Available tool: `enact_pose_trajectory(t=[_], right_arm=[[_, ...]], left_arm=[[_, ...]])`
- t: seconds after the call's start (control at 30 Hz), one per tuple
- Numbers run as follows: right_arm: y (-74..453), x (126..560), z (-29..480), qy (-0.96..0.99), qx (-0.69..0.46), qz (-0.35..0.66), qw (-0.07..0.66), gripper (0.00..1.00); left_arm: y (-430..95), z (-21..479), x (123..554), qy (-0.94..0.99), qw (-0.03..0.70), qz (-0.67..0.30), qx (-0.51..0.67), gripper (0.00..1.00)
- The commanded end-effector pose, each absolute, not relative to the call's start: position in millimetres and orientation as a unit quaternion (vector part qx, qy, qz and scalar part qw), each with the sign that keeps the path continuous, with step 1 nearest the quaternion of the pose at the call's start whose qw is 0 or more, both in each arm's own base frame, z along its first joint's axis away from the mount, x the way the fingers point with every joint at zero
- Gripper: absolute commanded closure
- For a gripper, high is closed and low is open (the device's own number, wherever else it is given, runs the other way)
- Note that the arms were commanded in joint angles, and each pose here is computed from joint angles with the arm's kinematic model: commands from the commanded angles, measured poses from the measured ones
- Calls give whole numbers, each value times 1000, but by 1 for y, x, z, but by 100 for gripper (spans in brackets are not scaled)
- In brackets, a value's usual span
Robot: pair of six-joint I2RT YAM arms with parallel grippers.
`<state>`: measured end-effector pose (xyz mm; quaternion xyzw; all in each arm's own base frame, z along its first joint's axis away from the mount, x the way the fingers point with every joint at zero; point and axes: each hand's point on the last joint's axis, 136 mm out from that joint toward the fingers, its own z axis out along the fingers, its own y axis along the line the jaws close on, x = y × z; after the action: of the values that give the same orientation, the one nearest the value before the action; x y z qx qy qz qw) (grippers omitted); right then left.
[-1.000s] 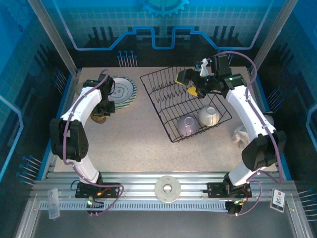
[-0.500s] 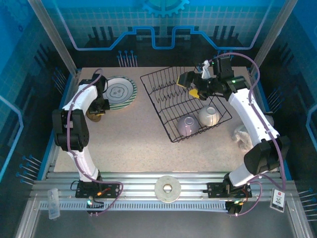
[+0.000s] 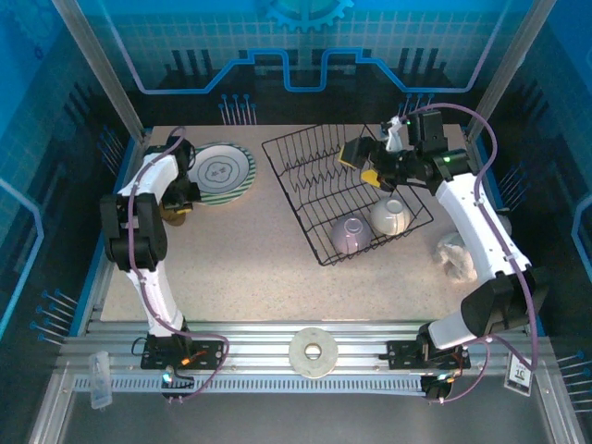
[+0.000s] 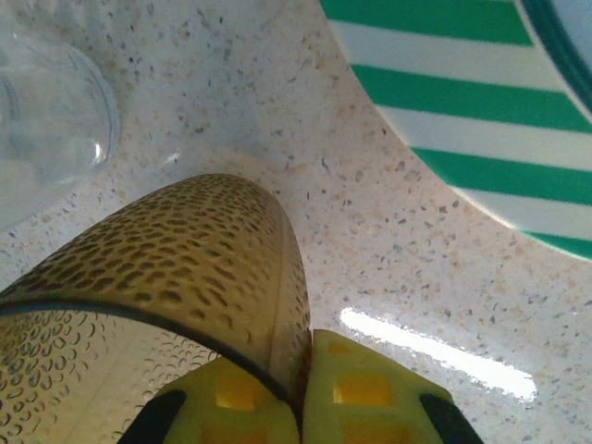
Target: Unload the mixed dishes from the dish rack
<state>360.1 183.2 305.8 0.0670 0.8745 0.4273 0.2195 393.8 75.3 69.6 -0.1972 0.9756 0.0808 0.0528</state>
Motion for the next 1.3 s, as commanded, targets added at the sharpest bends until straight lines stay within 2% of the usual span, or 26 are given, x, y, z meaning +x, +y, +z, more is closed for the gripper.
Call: enact_pose_trajectory(t=[0.0,0.1,0.73,0.83,0.97,1.17,1.27], right_arm=[[179,352,312,870,60,435,223,0],[178,352,312,869,61,436,225,0],[179,356,316,861,70,447,232,0],[179,357,317,861,71,447,234,0],[178,360,316,863,74,441,237,0],[175,367,313,867,79,428,243,0],[173,370,315,868,80,424,247,0]], left_arm=[[78,69,399,975,52,71,-205,100],[81,67,400,975,52,73,-203,100],[79,83,396,972,65,55,-220,63],[77,97,396,970,77,49,-224,54],[71,128,393,966,110,31,-232,38],[64,180,381,959,166,16,-229,3],[63,203,371,956,188,17,-226,1]])
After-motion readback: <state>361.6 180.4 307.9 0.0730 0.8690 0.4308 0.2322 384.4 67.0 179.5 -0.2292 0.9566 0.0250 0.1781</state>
